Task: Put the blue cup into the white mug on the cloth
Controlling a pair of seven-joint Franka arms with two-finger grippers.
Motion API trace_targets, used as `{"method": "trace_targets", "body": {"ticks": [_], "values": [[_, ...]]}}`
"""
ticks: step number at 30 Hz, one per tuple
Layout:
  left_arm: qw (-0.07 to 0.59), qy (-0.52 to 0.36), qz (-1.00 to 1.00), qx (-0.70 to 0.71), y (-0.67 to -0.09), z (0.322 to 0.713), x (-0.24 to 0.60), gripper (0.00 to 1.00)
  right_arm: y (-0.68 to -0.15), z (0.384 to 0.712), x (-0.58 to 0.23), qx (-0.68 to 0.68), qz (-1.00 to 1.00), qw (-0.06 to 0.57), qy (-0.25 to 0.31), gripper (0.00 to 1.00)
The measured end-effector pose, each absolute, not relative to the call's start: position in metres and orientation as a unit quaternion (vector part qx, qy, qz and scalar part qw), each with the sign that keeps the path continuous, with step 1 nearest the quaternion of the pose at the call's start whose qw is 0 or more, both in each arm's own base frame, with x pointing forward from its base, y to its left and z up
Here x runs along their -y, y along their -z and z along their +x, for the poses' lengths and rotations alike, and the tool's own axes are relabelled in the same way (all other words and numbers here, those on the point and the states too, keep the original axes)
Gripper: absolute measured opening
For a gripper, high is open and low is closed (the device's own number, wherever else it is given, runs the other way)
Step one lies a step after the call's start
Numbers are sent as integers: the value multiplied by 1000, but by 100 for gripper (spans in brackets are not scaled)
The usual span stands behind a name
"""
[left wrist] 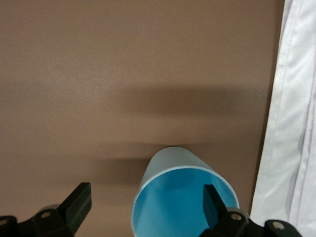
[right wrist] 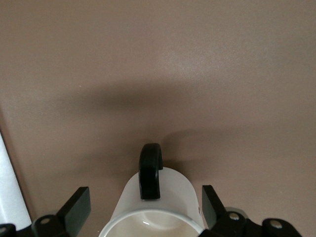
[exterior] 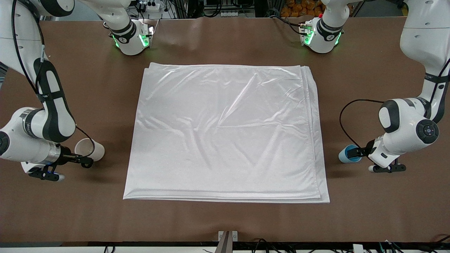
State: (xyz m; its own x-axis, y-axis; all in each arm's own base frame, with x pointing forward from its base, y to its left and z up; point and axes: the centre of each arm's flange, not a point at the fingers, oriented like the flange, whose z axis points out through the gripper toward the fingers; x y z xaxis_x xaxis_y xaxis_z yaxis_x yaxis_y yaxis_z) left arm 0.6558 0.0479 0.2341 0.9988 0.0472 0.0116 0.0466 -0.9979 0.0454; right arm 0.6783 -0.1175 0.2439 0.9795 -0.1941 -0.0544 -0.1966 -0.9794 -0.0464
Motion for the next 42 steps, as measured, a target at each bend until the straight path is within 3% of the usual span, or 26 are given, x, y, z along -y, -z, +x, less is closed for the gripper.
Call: {"method": "trace_targets", "body": {"ticks": [8,11,13,14,20,26,28,31,42], "values": [[23,-11,999,-24,-227,652,-47,100,-233,677,118,-98,-994,26,-30,100],[23,-10,999,-24,-226,652,-48,89,-227,677,119,-99,-994,26,-31,97],[23,-10,999,-24,-226,652,-48,79,-225,677,120,-98,-994,26,-32,89],[23,-10,999,-24,-225,652,-48,69,-224,677,120,-96,-995,26,-32,84],[23,-9,999,-24,-224,651,-48,44,-221,676,121,-73,-996,26,-32,56],[23,-11,999,-25,-223,652,-49,12,-222,676,122,-68,-997,26,-31,21],[23,-12,999,-26,-223,652,-50,3,-222,676,122,-67,-997,26,-31,17],[23,-13,999,-26,-223,652,-50,4,-222,677,121,-67,-997,26,-31,9],[23,-18,999,-25,-224,653,-51,4,-227,684,96,-66,-997,29,-33,9]]}}
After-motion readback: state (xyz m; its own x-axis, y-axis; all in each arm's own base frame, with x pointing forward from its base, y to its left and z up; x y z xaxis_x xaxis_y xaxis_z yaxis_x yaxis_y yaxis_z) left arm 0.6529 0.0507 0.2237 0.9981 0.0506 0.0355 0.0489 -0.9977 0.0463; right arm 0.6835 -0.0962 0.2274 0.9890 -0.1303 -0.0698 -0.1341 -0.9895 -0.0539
